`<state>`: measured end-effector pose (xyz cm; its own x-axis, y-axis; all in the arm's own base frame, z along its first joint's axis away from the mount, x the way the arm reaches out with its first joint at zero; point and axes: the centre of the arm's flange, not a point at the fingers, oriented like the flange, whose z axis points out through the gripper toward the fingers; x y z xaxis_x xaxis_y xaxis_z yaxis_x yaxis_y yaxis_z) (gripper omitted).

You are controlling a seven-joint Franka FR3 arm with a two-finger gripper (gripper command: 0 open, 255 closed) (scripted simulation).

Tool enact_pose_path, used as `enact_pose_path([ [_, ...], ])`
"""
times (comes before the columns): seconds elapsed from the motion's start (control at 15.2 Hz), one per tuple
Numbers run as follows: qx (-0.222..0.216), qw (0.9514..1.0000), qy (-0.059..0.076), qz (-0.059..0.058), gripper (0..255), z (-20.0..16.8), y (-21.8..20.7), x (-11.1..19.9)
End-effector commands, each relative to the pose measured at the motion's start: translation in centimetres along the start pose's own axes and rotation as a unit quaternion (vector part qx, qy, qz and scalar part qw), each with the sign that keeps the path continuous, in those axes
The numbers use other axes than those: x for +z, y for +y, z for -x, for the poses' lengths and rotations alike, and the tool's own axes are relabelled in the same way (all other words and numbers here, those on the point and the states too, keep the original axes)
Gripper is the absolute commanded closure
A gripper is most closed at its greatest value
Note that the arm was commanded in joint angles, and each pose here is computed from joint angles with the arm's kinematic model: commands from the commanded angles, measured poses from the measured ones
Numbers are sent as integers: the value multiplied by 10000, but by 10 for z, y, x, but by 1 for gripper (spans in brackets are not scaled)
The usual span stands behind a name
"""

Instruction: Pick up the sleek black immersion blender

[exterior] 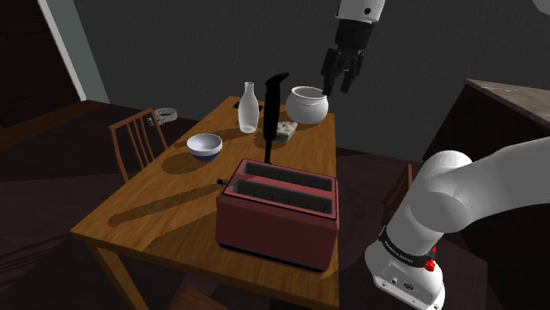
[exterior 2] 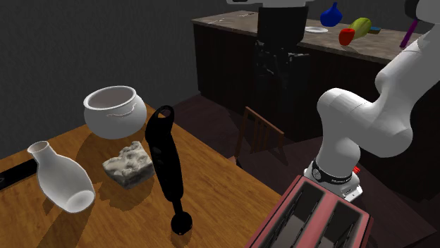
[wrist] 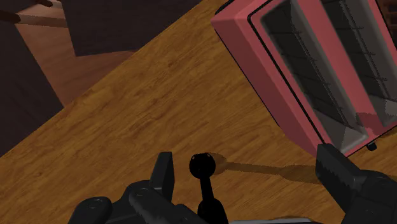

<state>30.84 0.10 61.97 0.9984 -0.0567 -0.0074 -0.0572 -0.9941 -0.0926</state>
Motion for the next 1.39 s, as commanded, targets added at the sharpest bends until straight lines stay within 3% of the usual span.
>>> enact_pose_path([
  [0.0, 0, 10000, 0, 0, 0, 0, 0, 0],
  [0.26, -594, 9967, -401, 381, 0, -62, 1, -6],
  [0.53, -1184, 9868, -799, 759, 0, -124, -6, -7],
  [0.79, -1766, 9705, -1192, 1133, 0, -185, -20, -2],
  [1.06, -2336, 9477, -1577, 1499, 0, -243, -40, 8],
  [1.12, -2410, 9442, -1628, 1546, 0, -251, -43, 10],
  [1.32, -2410, 9442, -1628, 1546, 0, -251, -42, 26],
])
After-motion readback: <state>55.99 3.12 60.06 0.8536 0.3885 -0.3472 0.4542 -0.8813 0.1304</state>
